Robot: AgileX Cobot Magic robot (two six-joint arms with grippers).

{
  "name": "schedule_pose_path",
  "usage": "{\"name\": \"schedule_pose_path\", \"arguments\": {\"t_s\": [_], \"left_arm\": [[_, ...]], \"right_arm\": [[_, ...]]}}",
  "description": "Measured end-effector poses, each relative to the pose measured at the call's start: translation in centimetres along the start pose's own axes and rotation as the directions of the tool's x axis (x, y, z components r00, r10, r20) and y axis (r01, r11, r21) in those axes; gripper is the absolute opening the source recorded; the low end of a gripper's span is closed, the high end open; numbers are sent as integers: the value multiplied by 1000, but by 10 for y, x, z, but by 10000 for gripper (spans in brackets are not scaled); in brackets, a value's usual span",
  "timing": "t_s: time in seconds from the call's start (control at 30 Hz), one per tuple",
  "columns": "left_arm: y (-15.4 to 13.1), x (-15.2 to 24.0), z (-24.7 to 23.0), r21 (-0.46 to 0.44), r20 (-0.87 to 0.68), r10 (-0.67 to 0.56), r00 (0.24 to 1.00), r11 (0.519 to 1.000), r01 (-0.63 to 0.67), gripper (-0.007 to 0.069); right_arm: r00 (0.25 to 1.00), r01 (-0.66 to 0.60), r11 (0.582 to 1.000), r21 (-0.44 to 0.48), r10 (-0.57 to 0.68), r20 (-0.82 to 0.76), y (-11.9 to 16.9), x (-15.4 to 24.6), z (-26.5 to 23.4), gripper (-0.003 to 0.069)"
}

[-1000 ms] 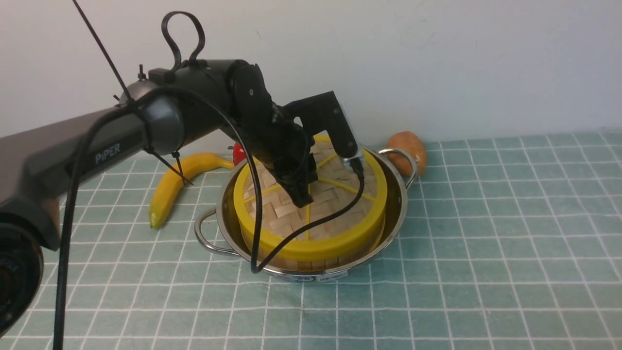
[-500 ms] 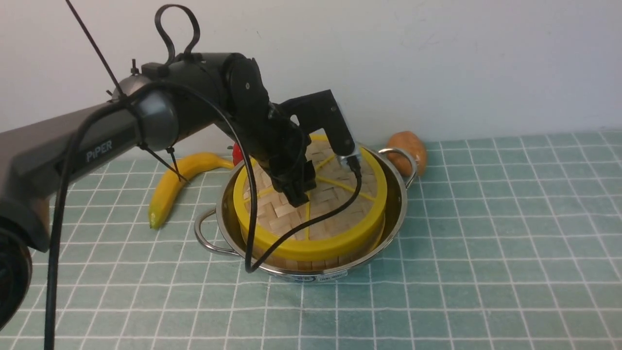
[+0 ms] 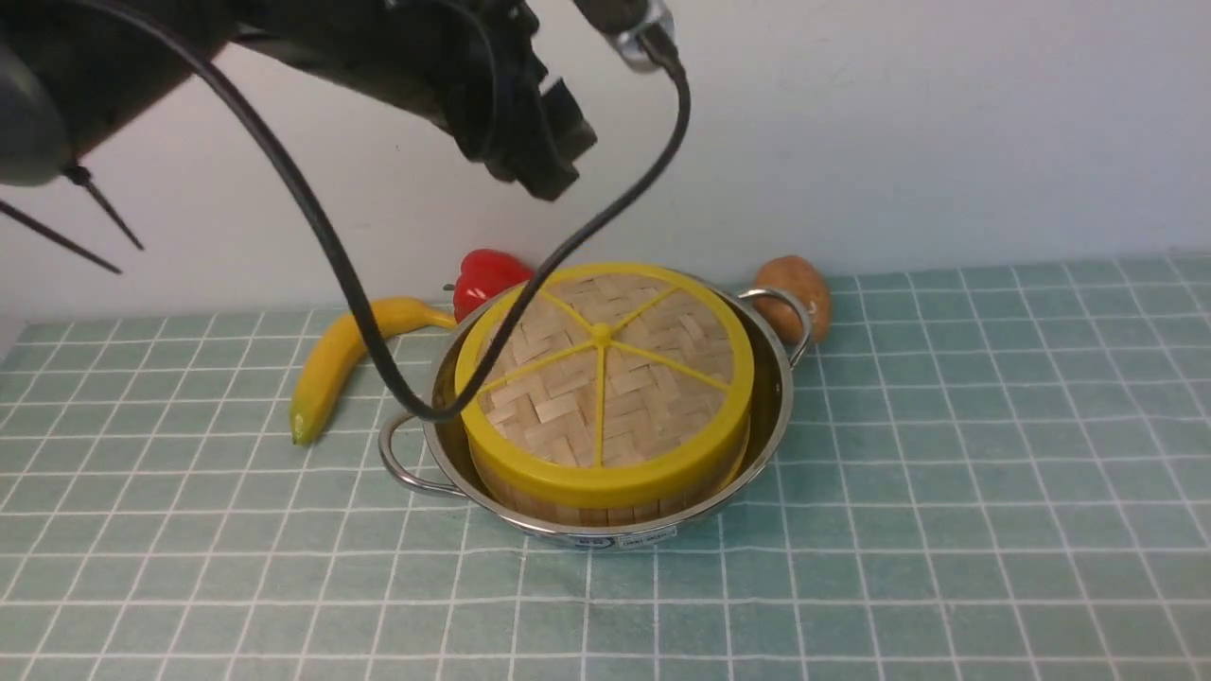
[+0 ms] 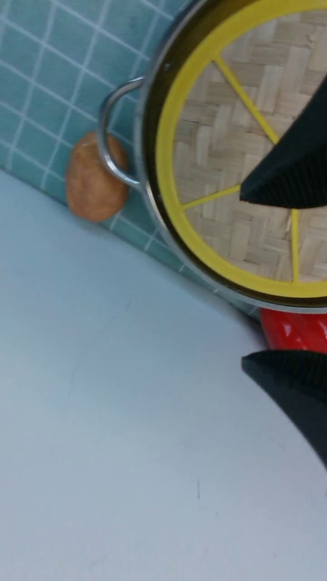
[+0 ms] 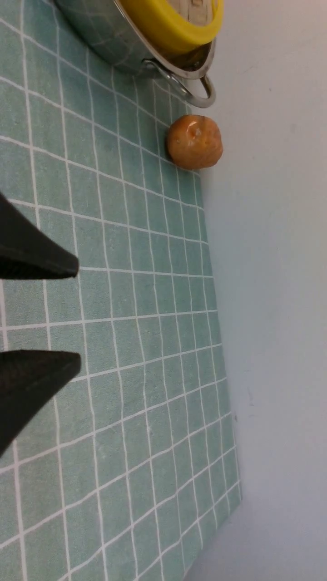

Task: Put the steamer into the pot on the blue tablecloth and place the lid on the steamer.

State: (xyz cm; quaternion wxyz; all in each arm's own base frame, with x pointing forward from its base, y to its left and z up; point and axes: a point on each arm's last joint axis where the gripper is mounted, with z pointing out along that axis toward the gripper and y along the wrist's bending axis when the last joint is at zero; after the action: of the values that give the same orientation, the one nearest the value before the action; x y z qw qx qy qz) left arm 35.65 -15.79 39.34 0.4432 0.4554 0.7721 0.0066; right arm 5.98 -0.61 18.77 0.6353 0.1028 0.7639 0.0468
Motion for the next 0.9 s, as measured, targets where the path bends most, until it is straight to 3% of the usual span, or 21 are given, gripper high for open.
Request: {"name": "schedule_pose_path", "arguments": {"t_s": [0.17,0.37,0.6,0.77,0.9], "left_arm": [[4,-10,-29,-44,74,-72,995,996,75,291],[4,-10,-27,-47,77,-79,994,995,83,197],[3,-7,-18,-36,64,-114,991,992,117,168],[-8,15,-35,-42,57,-202,978,978,204,168],[-28,67,-85,-127,115,-282,953,947,295,169]], "right_arm": [[1000,0,1000,0,0,0,0,0,0,242],[1000,0,1000,0,0,0,0,0,0,242],[1000,0,1000,0,0,0,0,0,0,242],[1000,0,1000,0,0,0,0,0,0,242],[1000,0,1000,0,0,0,0,0,0,242]]}}
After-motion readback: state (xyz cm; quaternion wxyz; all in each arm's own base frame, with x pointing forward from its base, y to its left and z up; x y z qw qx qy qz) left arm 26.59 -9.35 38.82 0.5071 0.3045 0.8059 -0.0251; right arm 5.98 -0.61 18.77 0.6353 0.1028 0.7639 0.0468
